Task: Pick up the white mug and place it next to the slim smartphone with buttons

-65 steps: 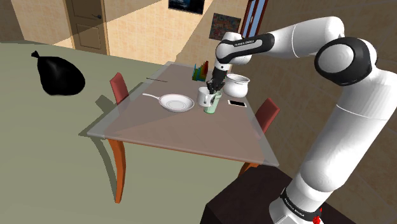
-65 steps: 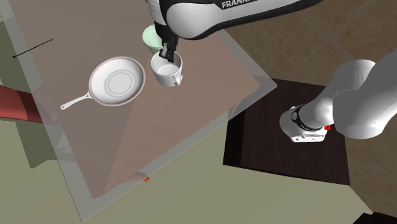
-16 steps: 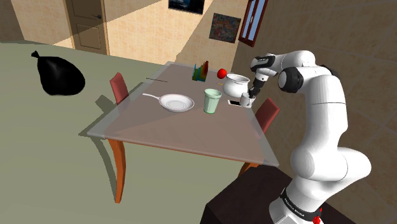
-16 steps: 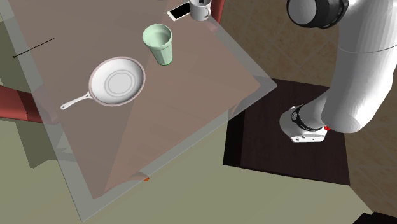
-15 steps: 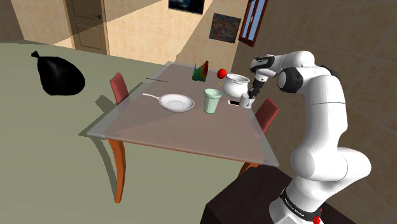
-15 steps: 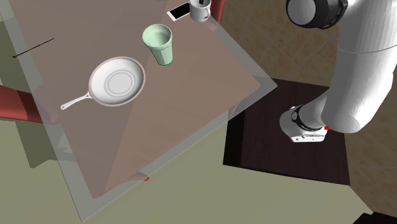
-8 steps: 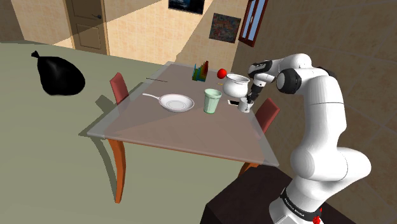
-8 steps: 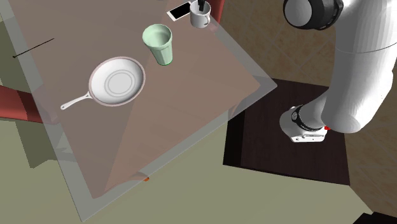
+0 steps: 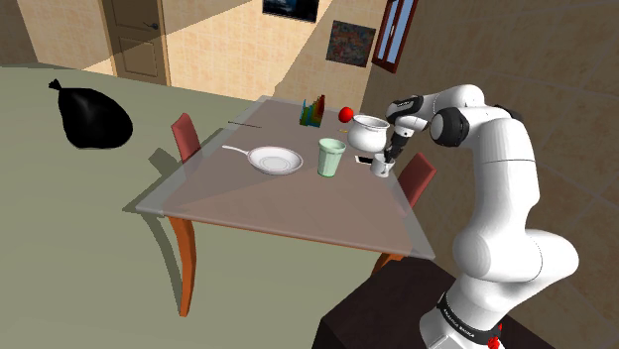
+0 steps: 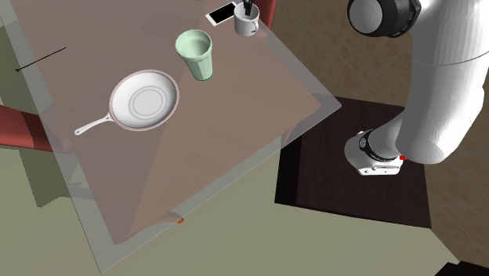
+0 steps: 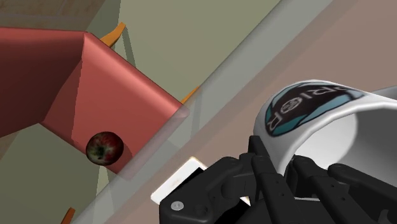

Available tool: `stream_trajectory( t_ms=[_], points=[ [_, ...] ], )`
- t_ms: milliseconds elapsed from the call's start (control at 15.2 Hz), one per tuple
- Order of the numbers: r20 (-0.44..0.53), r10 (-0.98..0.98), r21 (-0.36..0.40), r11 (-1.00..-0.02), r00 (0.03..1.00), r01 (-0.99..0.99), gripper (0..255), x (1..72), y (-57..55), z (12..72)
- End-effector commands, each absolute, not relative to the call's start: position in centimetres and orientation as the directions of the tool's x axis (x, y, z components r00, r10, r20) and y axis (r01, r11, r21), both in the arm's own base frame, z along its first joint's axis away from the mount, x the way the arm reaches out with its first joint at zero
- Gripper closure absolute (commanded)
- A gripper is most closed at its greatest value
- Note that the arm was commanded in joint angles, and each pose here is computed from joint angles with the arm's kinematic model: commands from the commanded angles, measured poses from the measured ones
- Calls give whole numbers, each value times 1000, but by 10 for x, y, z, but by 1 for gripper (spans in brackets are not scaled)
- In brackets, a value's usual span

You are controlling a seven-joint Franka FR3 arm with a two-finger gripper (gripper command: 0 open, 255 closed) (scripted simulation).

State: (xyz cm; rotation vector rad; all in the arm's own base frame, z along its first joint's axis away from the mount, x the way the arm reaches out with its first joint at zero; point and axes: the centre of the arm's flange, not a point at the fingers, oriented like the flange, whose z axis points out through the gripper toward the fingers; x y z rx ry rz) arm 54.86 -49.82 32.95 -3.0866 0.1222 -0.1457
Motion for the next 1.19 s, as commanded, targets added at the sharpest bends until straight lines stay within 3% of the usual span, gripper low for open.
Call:
stream_trajectory(
  t_ms=[0, 66, 396, 660, 1122],
  points=[
    [92, -81, -53, -996, 992, -76, 255, 549, -498, 330],
    [92, -81, -53, -996, 992, -76, 0, 549, -498, 330],
    [92, -81, -53, -996, 992, -76, 0, 549, -498, 330],
    [92, -81, -53, -996, 992, -76, 0, 544, -501, 379],
    [92, -81, -53, -996, 992, -76, 0, 544, -501, 379]
  ],
)
